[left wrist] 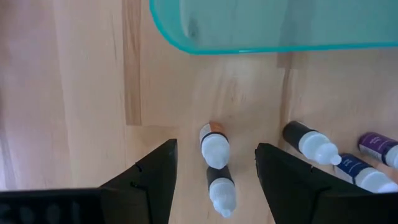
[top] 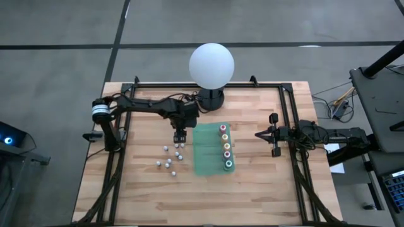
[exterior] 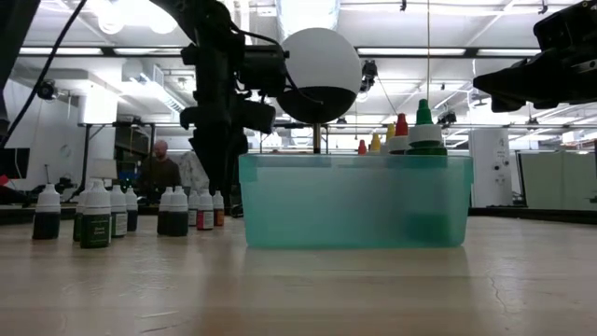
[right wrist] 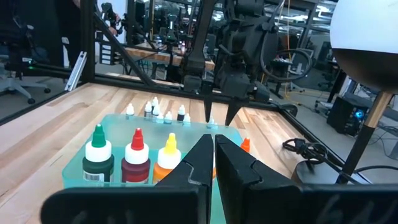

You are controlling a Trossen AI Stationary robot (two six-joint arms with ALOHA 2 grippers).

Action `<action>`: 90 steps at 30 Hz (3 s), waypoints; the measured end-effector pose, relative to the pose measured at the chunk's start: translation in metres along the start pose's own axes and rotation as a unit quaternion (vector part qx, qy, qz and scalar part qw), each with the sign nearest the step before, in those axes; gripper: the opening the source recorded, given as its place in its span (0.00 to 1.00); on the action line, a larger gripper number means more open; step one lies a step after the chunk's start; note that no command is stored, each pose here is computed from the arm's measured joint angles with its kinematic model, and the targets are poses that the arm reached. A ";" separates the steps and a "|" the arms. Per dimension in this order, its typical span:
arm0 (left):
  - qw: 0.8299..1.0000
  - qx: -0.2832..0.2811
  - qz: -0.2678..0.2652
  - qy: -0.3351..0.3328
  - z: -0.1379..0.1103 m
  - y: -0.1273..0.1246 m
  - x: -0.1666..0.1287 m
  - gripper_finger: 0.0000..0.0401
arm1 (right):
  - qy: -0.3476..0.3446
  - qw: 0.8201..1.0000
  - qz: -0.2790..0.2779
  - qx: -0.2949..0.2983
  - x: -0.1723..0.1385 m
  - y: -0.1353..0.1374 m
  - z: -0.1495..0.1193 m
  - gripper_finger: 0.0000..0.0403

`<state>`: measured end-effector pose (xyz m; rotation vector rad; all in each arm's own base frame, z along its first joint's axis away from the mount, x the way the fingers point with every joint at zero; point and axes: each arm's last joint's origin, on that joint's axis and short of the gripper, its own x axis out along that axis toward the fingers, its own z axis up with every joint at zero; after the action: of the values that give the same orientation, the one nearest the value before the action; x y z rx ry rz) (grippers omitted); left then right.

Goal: Pick & Place food coloring
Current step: Put the small orange food coloring bottle into the green bin

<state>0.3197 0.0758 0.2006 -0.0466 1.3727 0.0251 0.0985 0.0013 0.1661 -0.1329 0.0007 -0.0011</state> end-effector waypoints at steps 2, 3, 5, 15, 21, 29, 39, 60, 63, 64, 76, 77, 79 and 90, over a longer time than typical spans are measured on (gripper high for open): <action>1.000 0.001 -0.001 0.003 0.000 0.000 0.002 0.47 | 0.000 1.000 0.000 0.000 0.000 0.000 0.000 0.02; 1.000 0.001 -0.001 0.005 0.000 0.000 0.003 0.47 | 0.000 1.000 0.000 0.000 0.000 0.000 0.000 0.02; 1.000 0.001 -0.002 0.009 0.000 0.000 0.006 0.47 | 0.000 1.000 0.000 0.001 0.000 0.000 0.000 0.02; 1.000 0.000 -0.004 0.023 0.001 0.001 0.015 0.47 | 0.000 1.000 0.000 -0.001 0.000 0.000 0.000 0.02; 1.000 0.000 -0.003 0.025 0.001 0.001 0.016 0.47 | 0.000 1.000 0.000 0.000 0.000 0.000 0.000 0.02; 1.000 0.000 0.004 0.024 0.001 0.002 0.016 0.43 | 0.000 1.000 0.000 0.000 0.000 0.000 0.000 0.02; 1.000 0.000 0.005 0.025 -0.002 0.001 0.022 0.38 | 0.000 1.000 0.000 0.000 0.000 0.000 0.000 0.02; 1.000 0.000 0.006 0.018 -0.002 0.002 0.023 0.22 | 0.000 1.000 0.000 0.000 0.000 0.000 0.000 0.02; 1.000 0.000 0.003 0.018 -0.002 0.001 0.023 0.18 | 0.000 1.000 0.000 -0.001 0.000 0.000 0.000 0.02; 1.000 0.000 0.003 0.017 -0.002 0.001 0.023 0.17 | 0.000 1.000 0.000 0.000 0.000 0.000 0.000 0.02; 1.000 0.000 0.003 0.017 -0.002 0.001 0.023 0.13 | 0.000 1.000 0.000 0.000 0.000 0.000 0.000 0.02; 1.000 0.000 0.003 0.018 -0.001 0.001 0.023 0.13 | 0.000 1.000 0.000 0.000 0.000 0.000 0.000 0.02; 1.000 0.000 0.002 0.019 -0.001 0.001 0.022 0.12 | 0.000 1.000 0.000 0.000 0.000 0.000 0.000 0.02; 1.000 0.006 0.002 0.023 0.011 0.003 -0.004 0.12 | 0.000 1.000 0.000 0.000 0.000 0.000 0.000 0.02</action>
<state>0.3295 0.0790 0.2064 -0.0344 1.4184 0.0181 0.0985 0.0013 0.1661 -0.1323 0.0007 -0.0015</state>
